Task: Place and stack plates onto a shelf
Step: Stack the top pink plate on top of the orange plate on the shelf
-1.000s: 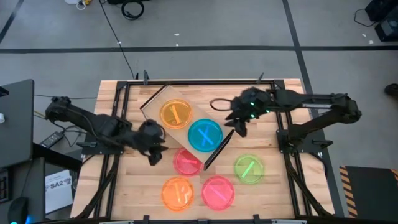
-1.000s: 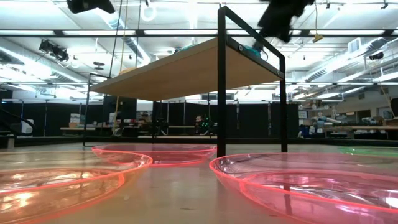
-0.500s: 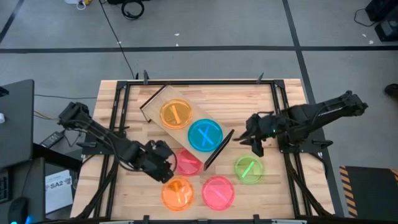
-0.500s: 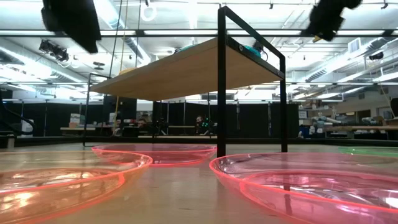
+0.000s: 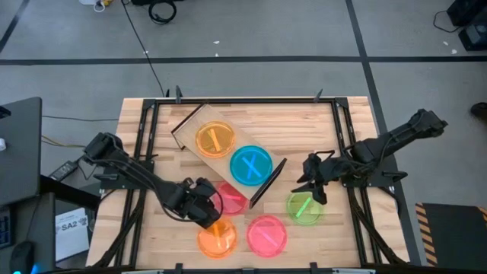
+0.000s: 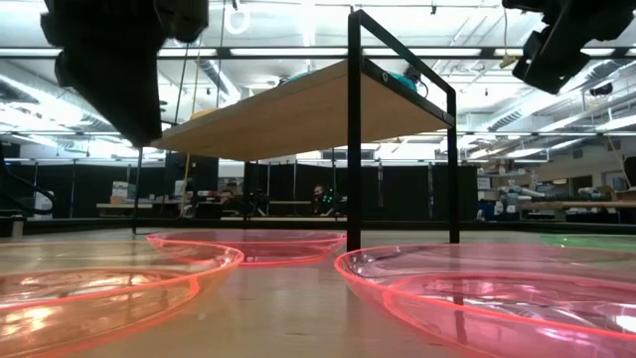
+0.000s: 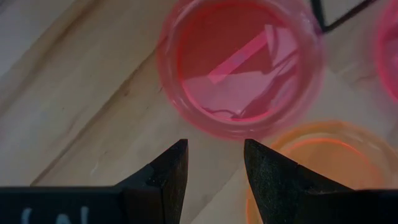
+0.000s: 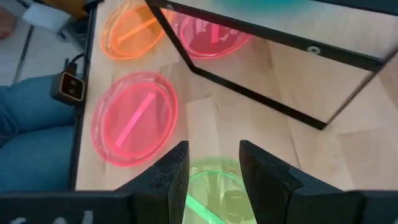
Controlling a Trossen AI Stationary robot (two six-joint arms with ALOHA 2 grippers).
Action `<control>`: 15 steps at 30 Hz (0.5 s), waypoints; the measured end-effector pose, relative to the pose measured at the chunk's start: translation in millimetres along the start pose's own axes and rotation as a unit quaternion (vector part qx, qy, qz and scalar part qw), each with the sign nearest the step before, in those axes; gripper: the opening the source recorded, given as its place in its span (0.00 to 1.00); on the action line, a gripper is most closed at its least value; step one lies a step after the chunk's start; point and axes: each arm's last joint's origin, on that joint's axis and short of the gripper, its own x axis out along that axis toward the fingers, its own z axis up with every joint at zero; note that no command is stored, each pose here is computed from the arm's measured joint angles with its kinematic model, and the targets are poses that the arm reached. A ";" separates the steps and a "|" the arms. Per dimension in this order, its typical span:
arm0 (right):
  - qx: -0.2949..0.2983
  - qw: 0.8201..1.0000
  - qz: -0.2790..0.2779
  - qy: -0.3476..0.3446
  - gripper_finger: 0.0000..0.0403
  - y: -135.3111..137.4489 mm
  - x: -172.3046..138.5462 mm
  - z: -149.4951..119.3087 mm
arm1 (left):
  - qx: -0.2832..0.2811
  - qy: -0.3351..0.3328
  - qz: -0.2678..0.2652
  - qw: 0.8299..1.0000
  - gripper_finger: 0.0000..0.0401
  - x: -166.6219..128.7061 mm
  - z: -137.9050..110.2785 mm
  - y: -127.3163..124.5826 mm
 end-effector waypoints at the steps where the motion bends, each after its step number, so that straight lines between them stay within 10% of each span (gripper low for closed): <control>1: -0.001 1.000 0.003 -0.001 0.37 1.0 0.0 -0.2 | -0.001 0.001 0.004 1.000 0.41 2.8 -0.7 -0.6; 15: -0.010 1.000 0.025 -0.016 0.36 7.8 -0.7 0.8 | -0.054 0.051 0.045 0.996 0.40 54.0 -22.6 30.7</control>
